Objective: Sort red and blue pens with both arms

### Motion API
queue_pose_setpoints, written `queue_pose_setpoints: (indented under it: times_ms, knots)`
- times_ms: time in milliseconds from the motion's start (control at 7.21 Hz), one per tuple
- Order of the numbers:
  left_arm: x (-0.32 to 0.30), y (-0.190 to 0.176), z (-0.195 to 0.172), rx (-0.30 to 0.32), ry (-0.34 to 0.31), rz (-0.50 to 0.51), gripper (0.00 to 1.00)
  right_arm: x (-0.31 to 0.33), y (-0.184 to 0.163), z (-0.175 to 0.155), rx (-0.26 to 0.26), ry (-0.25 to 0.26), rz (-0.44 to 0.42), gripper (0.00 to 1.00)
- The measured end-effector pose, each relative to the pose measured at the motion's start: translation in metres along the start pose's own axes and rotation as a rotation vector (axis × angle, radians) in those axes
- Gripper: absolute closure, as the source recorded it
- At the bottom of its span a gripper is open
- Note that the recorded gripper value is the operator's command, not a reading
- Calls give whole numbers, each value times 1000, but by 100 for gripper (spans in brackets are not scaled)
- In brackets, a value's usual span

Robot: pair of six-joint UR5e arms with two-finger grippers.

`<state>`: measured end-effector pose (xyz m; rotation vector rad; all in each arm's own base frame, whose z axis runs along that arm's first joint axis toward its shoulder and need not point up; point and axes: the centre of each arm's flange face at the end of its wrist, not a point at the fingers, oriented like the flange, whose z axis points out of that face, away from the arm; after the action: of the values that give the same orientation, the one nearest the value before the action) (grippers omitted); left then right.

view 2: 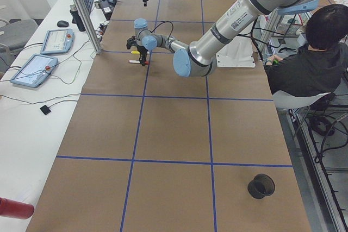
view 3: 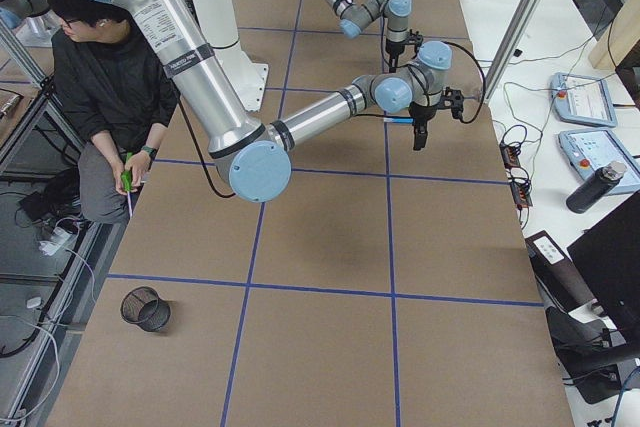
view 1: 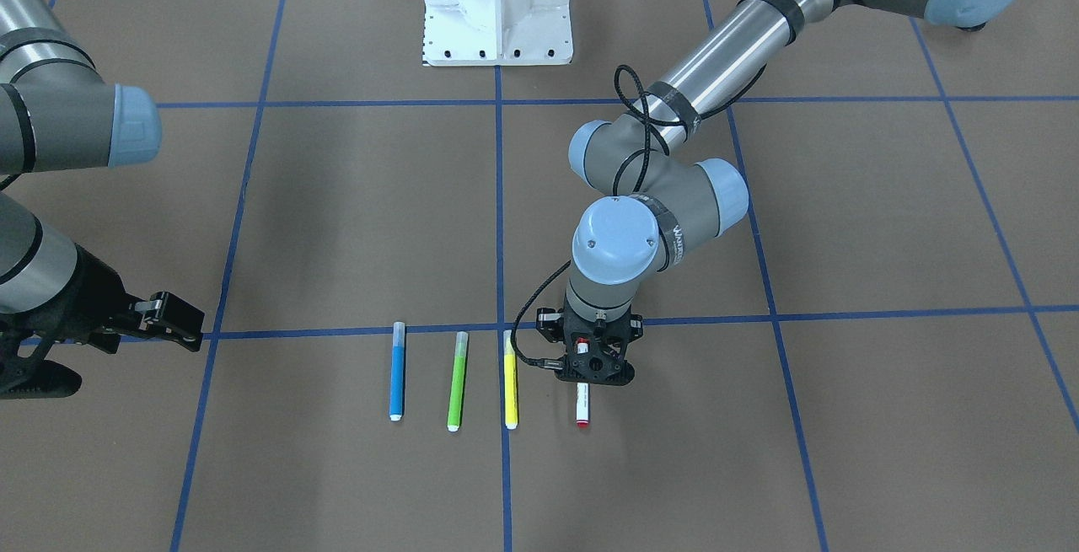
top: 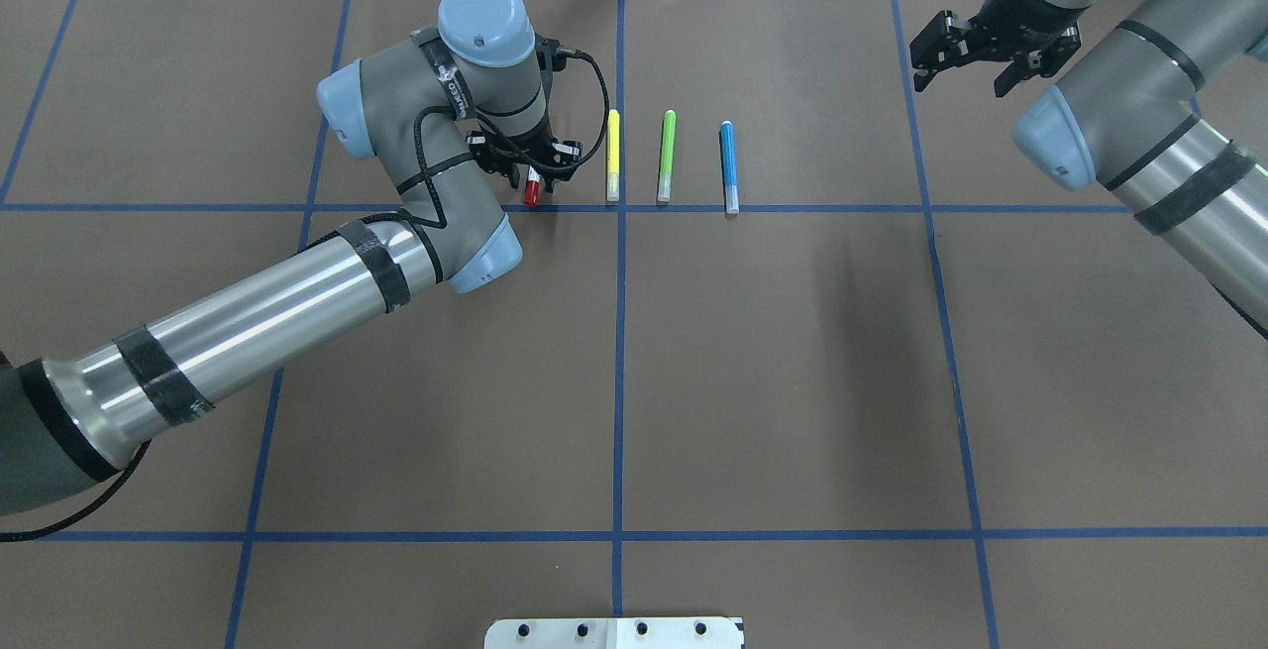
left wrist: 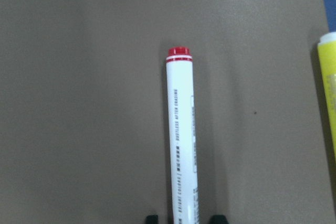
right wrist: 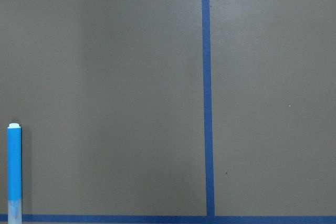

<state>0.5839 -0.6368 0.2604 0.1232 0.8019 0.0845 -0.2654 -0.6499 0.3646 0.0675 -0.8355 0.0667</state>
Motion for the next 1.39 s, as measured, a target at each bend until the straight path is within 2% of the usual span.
queue_pose_setpoints:
  times_ms: [554,1109,1386]
  knots:
    - [3,-6,-17,16,16,-40,100,1,0,0,0,0,2,0]
    - [-25,-39,-83,2,46,-104,100,-9,0,-2,-3,-11,5,1]
    - [-52,-43,-105,-12,31,-138,100,-41,6,9,-3,-8,31,2]
